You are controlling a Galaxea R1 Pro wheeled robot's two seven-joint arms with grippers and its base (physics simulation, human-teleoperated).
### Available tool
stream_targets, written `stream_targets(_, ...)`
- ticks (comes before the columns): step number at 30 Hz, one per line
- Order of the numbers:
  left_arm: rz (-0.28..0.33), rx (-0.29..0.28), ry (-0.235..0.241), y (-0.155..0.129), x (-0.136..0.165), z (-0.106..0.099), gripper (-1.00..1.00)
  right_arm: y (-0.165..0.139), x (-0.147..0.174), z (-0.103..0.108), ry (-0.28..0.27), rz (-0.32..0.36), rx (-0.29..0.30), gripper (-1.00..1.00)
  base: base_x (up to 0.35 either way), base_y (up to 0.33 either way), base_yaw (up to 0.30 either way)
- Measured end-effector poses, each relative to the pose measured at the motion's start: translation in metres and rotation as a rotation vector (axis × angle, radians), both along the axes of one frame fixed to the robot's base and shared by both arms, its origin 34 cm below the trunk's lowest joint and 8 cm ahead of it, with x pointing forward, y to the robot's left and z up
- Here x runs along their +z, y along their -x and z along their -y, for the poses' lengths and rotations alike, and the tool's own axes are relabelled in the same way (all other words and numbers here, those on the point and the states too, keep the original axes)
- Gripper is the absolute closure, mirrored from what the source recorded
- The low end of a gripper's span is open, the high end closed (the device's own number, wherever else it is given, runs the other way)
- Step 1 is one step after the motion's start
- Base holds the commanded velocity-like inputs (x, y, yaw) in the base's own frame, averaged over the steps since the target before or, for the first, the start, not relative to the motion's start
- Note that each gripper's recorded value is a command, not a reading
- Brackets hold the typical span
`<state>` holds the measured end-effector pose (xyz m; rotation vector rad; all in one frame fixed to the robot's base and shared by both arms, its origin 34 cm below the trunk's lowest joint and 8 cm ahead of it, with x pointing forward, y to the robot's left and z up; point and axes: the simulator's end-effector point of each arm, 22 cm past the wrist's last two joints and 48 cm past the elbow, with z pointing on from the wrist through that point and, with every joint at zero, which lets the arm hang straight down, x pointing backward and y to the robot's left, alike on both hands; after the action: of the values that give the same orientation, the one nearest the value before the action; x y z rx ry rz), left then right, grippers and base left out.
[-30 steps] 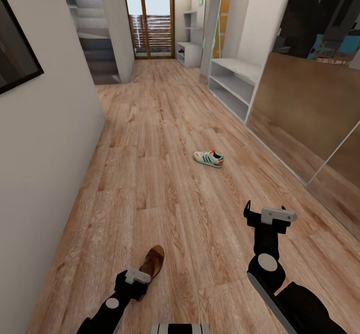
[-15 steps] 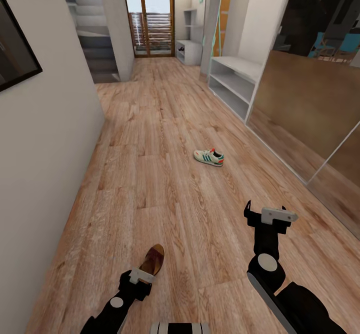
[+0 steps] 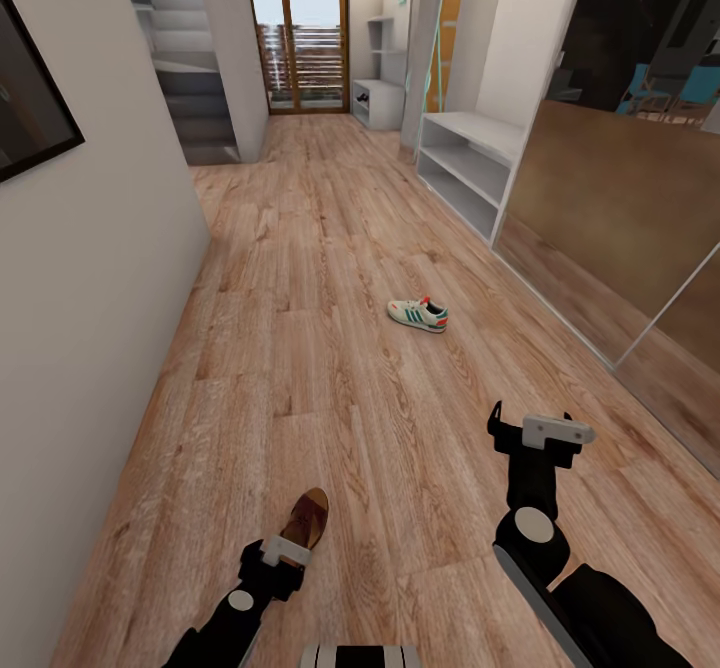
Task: Pick up the two gym shoes and the two sandals from the corridor floor and place them onto the hallstand (shoe rack) in the corridor, making sure they are on the rack and not on the floor. Arrange them so the two gym shoes are next to each other and the two sandals are next to each other.
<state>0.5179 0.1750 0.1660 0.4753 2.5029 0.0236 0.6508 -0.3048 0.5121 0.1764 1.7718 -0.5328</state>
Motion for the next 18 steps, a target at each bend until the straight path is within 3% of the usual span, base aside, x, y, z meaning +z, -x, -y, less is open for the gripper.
stream_targets(18, -0.028, -0.013, -0.003, 0.01, -0.01, 0.006, -1.0, -0.001, -0.012, -0.007, -0.02, -0.02, -0.001, -1.0, 0.0, 0.0, 0.0)
